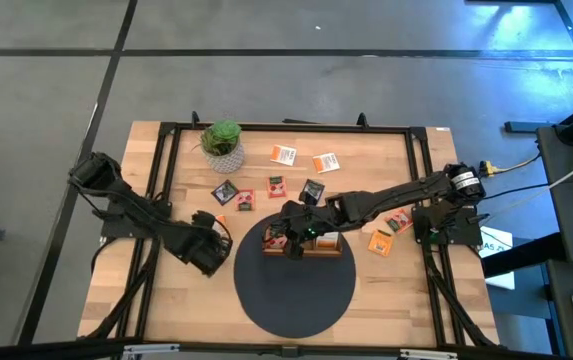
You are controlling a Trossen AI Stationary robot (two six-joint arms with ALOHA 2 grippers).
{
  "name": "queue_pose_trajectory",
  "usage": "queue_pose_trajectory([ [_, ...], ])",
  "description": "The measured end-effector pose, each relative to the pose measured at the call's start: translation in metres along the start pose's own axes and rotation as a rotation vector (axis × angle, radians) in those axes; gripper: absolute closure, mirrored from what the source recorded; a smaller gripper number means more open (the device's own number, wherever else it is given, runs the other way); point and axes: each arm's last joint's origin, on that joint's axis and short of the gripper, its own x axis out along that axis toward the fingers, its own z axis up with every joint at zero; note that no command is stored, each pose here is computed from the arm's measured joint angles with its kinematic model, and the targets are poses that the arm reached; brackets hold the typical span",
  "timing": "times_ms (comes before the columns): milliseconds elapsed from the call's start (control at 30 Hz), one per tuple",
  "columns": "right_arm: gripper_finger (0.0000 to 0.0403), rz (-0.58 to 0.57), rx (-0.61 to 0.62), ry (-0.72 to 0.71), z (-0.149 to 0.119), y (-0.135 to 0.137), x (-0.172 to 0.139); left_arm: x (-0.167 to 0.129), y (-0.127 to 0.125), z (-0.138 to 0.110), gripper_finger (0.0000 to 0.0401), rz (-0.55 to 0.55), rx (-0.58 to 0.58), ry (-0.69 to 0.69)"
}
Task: Pick & Place Tea
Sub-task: Put the bottom white tea bag into the right slot of the wooden organizer
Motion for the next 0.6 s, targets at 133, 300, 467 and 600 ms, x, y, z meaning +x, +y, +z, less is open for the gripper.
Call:
queue_pose_trajectory([
  [133,0.0318,0.000,0.001,0.000,0.000,0.000,0.000,0.014,0.007,0.002,0.0315,-0.020,-0.067,0.004],
  [300,0.0318,0.000,0.001,0.000,0.000,0.000,0.000,0.021,0.009,0.006,0.0315,-0.026,-0.126,-0.023],
  [467,0.0318,0.000,0.002,0.000,0.000,0.000,0.000,0.020,0.002,0.003,0.0315,-0.081,-0.032,0.047],
  [600,0.0318,0.000,0.020,0.000,0.000,0.000,0.000,0.013,-0.007,-0.012,0.0316,-0.184,0.124,0.244],
])
